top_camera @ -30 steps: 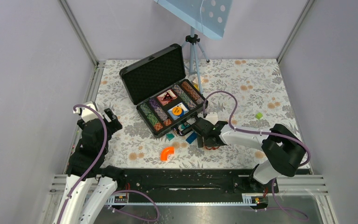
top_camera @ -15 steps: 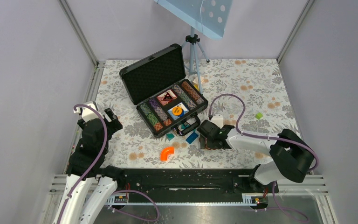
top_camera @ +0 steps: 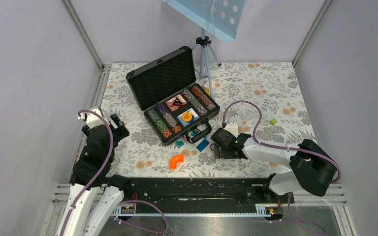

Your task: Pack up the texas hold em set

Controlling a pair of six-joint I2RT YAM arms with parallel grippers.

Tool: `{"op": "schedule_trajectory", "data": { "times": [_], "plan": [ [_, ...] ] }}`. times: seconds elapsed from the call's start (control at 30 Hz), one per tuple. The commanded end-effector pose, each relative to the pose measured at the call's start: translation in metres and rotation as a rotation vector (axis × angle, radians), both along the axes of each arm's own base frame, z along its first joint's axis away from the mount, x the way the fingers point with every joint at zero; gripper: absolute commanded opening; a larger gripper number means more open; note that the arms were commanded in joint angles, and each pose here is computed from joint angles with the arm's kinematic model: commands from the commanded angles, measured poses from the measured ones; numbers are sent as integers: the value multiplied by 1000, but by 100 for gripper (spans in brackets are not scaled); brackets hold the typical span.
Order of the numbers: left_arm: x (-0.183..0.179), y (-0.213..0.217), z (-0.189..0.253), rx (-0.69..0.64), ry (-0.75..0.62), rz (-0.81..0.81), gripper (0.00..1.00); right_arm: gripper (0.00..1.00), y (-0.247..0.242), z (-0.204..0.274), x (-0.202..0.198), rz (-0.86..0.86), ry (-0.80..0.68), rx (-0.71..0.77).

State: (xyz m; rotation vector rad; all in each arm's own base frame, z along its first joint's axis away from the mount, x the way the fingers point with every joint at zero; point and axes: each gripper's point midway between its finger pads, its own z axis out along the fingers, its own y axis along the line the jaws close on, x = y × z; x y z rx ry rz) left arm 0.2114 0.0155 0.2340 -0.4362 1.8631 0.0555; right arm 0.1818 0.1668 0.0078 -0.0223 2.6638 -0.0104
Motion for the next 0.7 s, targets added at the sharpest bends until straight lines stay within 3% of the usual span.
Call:
{"op": "schedule_trajectory", "data": {
  "times": [0.0,0.67],
  "plan": [
    [7,-3,7,-2,-31,-11,77,79,-18,-17,-11,5,59,-74],
    [7,-3,6,-1,-27,-11,77,63,-17,-16,-6,5,53,-73]
  ]
}}
